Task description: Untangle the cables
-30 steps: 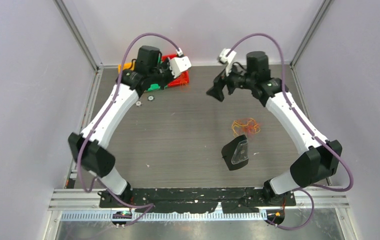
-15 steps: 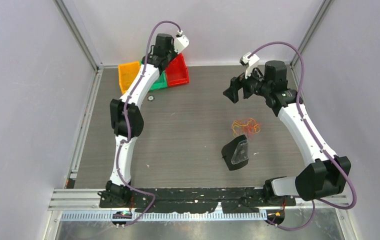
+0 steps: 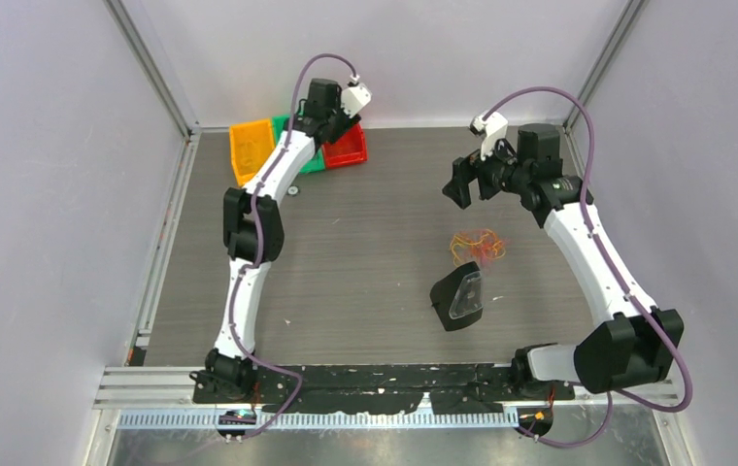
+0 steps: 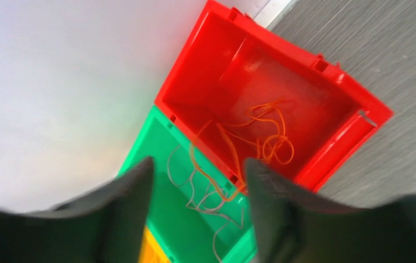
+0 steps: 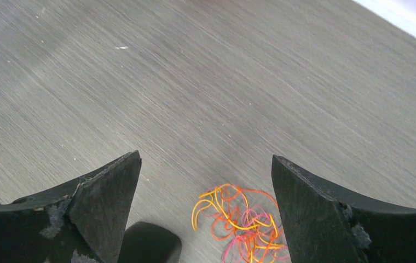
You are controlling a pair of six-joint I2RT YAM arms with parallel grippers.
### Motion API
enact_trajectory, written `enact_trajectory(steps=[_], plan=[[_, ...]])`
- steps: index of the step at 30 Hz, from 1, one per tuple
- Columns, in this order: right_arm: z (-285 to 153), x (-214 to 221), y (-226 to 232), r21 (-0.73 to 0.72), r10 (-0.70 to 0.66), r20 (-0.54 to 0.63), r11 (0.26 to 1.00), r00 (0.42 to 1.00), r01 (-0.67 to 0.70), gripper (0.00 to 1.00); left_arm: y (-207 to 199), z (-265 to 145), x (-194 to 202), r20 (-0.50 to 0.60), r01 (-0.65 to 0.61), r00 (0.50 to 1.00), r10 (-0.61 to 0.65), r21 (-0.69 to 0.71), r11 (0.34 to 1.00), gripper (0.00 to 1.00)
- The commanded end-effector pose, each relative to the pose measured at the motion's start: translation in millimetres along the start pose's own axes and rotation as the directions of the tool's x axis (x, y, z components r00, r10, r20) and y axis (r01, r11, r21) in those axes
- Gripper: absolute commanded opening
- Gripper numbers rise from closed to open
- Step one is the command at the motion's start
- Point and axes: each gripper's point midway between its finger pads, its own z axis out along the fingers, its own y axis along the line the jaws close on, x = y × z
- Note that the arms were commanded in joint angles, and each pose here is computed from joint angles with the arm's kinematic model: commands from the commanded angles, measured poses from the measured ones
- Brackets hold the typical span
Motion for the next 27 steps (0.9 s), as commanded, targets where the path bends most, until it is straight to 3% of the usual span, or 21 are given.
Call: enact_trajectory(steps=[1, 5, 11, 14, 18, 20, 22, 25, 27], plan=[[-7, 3, -20, 0.039, -0.015, -0.072, 0.999, 0.997, 0.018, 0.95, 48, -87, -83, 0.218, 0.030, 0.976, -0.032, 0.010, 0.999, 0.77], [-14, 44, -37, 0.061, 0.045, -0.215, 0.998, 0.976, -0.032, 0.96, 56, -140, -86, 0.251, 0.056, 0.965, -0.075, 0.083, 0.995, 0.98], [-14, 125, -48, 0.080, 0.105, -0.456, 0.994, 0.884, -0.077, 0.98, 33, -212, -82, 0.289, 0.081, 0.944, -0.161, 0.268, 0.960, 0.99], [-11, 159, -51, 0.101, 0.138, -0.543, 0.990, 0.828, -0.099, 0.98, 15, -225, -64, 0.239, 0.149, 0.941, -0.238, 0.338, 0.929, 0.99], [2, 179, -62, 0.140, 0.168, -0.570, 0.984, 0.804, -0.107, 0.98, 7, -224, -38, 0.154, 0.286, 0.918, -0.365, 0.380, 0.879, 0.99], [12, 183, -70, 0.161, 0.177, -0.564, 0.982, 0.807, -0.103, 0.99, 13, -214, -28, 0.107, 0.394, 0.881, -0.460, 0.371, 0.841, 0.94], [20, 186, -77, 0.169, 0.181, -0.565, 0.980, 0.805, -0.101, 0.99, 20, -199, -24, 0.071, 0.484, 0.834, -0.547, 0.383, 0.787, 0.81], [30, 191, -82, 0.169, 0.186, -0.564, 0.980, 0.804, -0.107, 0.90, 22, -168, -26, 0.003, 0.593, 0.754, -0.657, 0.427, 0.683, 0.63], [36, 197, -84, 0.167, 0.186, -0.571, 0.980, 0.800, -0.109, 0.85, 12, -140, -25, -0.063, 0.651, 0.701, -0.711, 0.463, 0.601, 0.58]])
